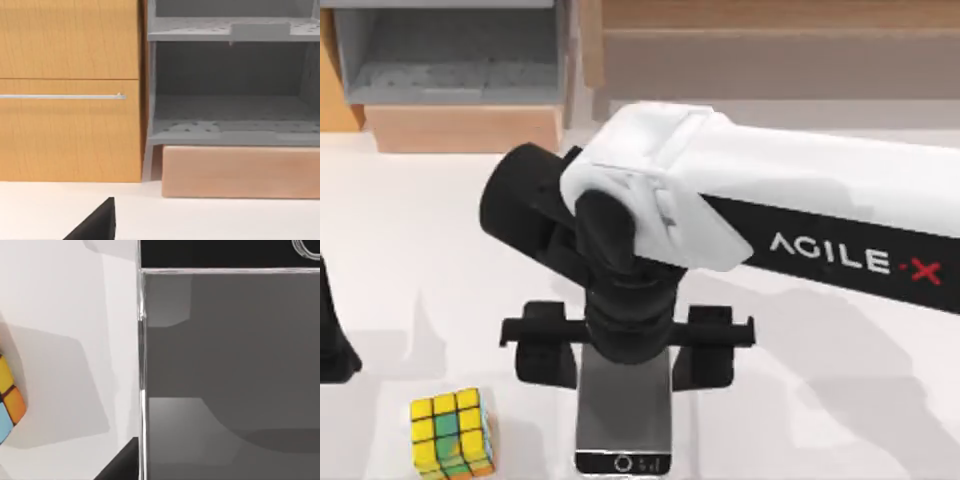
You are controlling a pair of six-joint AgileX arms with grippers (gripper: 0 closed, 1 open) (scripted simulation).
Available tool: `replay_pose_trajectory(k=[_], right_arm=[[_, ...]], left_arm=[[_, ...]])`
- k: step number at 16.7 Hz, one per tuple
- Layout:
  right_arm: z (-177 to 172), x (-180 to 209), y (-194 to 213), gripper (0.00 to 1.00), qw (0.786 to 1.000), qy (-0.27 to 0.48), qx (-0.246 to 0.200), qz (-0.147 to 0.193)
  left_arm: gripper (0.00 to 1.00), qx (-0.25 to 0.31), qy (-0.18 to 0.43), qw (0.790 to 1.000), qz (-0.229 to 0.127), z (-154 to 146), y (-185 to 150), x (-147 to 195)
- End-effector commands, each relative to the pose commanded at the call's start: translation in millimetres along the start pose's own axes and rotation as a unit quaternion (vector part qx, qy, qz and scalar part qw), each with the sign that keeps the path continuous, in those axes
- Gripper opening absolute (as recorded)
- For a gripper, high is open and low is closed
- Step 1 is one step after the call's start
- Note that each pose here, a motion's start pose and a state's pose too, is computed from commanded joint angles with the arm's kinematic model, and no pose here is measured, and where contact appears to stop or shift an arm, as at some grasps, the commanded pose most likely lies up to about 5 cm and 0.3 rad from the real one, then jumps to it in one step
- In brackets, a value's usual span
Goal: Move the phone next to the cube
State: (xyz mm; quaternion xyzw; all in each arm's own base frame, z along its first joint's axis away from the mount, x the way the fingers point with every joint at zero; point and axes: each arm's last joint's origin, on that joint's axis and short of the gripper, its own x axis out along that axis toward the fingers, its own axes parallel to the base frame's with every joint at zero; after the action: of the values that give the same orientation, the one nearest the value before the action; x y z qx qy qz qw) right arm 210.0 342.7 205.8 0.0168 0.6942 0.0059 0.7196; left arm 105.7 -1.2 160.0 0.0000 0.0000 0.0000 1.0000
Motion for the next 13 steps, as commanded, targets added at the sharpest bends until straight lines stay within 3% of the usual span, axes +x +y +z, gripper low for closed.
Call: replay_pose_trajectory(k=[4, 13], right_arm=[[-9.1, 13.3, 7.5, 0.0, 1.0, 0.014, -0.003, -0.015], [-8.4, 14.2, 7.3, 0.0, 1.0, 0.018, 0.002, -0.01]], left_arm=[[1.0, 0.0, 0.0, 1.0, 0.0, 0.0, 0.0, 0.0], [1.0, 0.0, 0.0, 1.0, 0.0, 0.0, 0.0, 0.0]])
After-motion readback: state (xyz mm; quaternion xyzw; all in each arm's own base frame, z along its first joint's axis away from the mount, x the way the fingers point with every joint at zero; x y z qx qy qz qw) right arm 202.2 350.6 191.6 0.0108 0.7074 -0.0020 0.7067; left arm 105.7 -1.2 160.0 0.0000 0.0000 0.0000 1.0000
